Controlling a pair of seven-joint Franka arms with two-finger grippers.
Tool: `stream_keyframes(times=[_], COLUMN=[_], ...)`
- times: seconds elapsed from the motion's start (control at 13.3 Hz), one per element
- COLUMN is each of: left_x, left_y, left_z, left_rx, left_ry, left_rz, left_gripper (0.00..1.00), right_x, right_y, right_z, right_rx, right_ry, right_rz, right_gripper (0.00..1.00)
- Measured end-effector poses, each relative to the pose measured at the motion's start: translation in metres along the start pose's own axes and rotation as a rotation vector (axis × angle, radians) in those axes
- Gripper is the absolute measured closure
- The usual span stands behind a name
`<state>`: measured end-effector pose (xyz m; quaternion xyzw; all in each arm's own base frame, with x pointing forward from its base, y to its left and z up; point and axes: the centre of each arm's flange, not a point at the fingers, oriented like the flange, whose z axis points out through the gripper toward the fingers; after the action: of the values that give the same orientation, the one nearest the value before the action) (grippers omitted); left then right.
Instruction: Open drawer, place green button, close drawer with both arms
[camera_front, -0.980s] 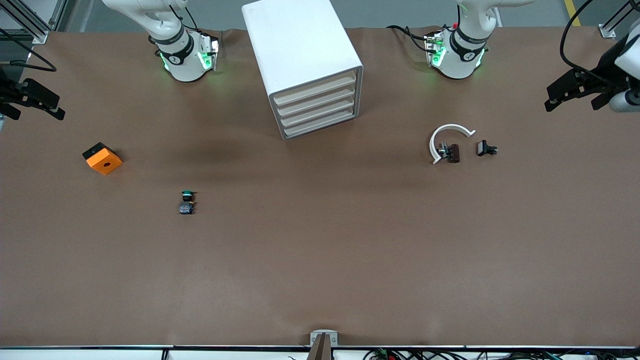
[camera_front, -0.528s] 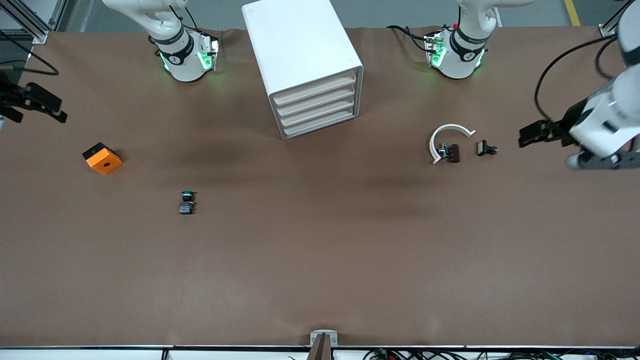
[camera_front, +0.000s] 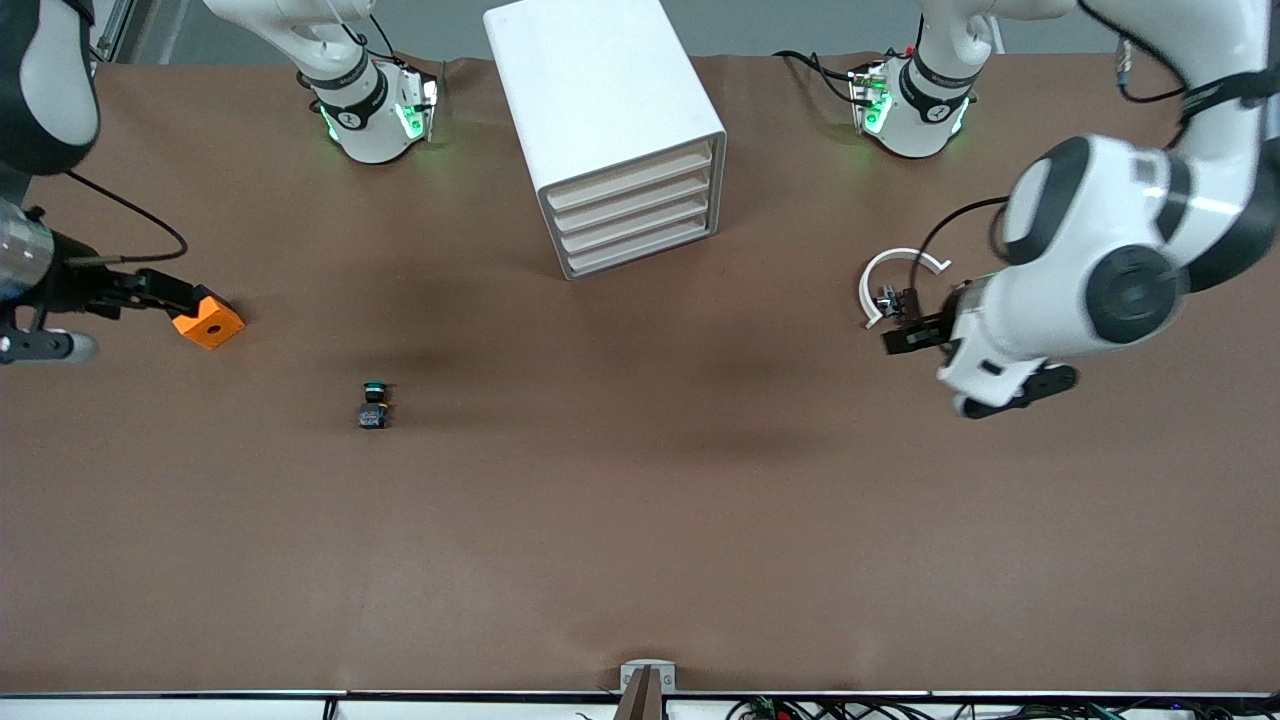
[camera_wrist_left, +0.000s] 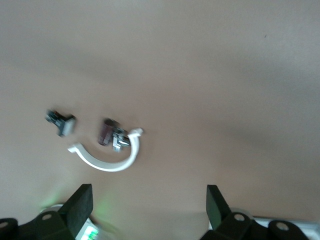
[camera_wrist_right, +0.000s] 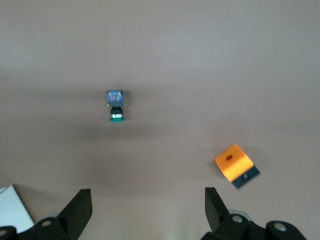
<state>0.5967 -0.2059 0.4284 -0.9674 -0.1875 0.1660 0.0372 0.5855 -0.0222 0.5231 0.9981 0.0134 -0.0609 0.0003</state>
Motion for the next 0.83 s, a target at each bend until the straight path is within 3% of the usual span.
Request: stream_keyframes(times=[0.3, 0.53, 0.83], left_x=[-0.026, -0.030, -0.041], left_y=[0.081, 0.109, 0.137], left_z=[0.070, 0.118, 0.175], left_rx=[0.003, 0.014, 0.110], left_ry=[-0.105, -0.273, -0.396], left_rz=[-0.291, -0.550, -0.810], left_gripper=[0.00, 0.00, 0.00], right_x=[0.031, 0.032, 0.018], right_y=[-0.053, -0.075, -0.103], right_z=[0.062, 0.130, 0.209], right_rx=[0.026, 0.026, 0.034], right_ry=[0.050, 0.100, 0.172], right_rz=[0.076, 0.087, 0.160], right_gripper=[0.00, 0.00, 0.00])
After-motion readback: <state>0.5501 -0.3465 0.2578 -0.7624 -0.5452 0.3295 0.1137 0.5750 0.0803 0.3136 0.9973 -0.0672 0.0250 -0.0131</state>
